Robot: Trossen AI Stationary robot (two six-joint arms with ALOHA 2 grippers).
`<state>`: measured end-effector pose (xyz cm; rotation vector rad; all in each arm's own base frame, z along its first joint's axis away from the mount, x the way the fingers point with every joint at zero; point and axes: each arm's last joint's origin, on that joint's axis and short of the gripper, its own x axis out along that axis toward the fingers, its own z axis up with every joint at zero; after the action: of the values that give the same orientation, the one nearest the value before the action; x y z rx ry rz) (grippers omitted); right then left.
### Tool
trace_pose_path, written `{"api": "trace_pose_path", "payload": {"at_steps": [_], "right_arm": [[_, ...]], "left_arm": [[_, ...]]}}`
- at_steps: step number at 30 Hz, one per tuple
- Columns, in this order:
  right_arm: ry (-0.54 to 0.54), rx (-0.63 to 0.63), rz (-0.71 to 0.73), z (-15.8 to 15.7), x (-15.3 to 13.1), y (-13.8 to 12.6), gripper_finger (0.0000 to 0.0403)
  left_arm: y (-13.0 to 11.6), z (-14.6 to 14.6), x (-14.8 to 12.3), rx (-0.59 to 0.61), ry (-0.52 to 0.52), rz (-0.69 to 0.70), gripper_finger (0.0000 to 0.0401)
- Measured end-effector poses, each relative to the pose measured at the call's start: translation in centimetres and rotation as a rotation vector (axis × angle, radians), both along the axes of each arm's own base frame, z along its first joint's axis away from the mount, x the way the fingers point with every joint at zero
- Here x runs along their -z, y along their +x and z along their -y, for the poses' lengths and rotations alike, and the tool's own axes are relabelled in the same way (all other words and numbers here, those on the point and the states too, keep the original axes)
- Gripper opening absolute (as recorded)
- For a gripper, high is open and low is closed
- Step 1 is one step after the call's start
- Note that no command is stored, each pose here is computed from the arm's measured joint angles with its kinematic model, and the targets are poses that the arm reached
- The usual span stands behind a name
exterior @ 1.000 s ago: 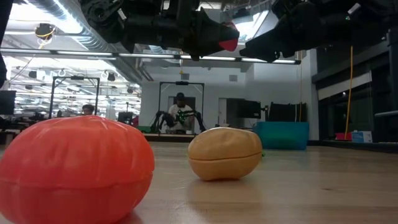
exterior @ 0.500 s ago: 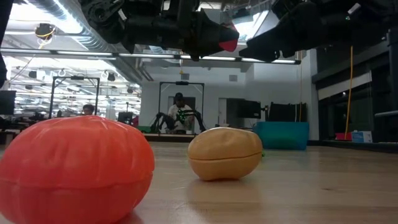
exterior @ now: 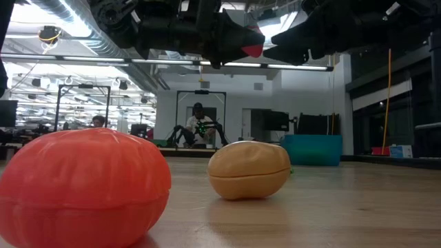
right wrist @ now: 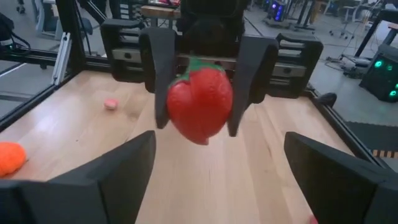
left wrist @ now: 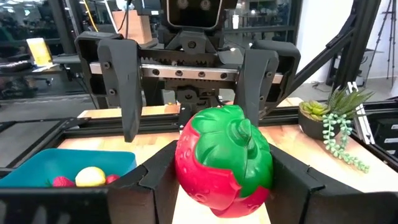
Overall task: Pick and placing Produce into tupperware
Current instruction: Put the red strawberry into the blue bin
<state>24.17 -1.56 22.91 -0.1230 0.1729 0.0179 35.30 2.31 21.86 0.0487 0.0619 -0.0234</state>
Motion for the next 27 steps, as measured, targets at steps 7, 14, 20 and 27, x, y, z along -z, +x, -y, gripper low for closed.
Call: {"api": "trace_pose_path", "payload": {"at_steps": [7,14,20,27], "right_arm": [[-0.215,-0.070,-0.001,-0.9,0.1,0.0,0.0355],[-0.449,-0.025,-0.024,-1.9,0.3,0.2,0.0355],[-0.461,-0.011,0.011,-1.9,0.7,1.0,0.0355],[-0.454,-0.002,0.049,-2.0,1.0,2.4,0.0355]], "left_arm": [[-0.1,-0.8,0.0,-0.030,-0.055,0.004,0.0175],[-0.1,-1.0,-0.1,-0.036,-0.070,0.007,0.0175],[-0.1,-0.9,-0.1,-0.033,-0.075,0.007,0.0175],[-0.1,-0.8,-0.1,-0.026,-0.074,0.007,0.0175]]}}
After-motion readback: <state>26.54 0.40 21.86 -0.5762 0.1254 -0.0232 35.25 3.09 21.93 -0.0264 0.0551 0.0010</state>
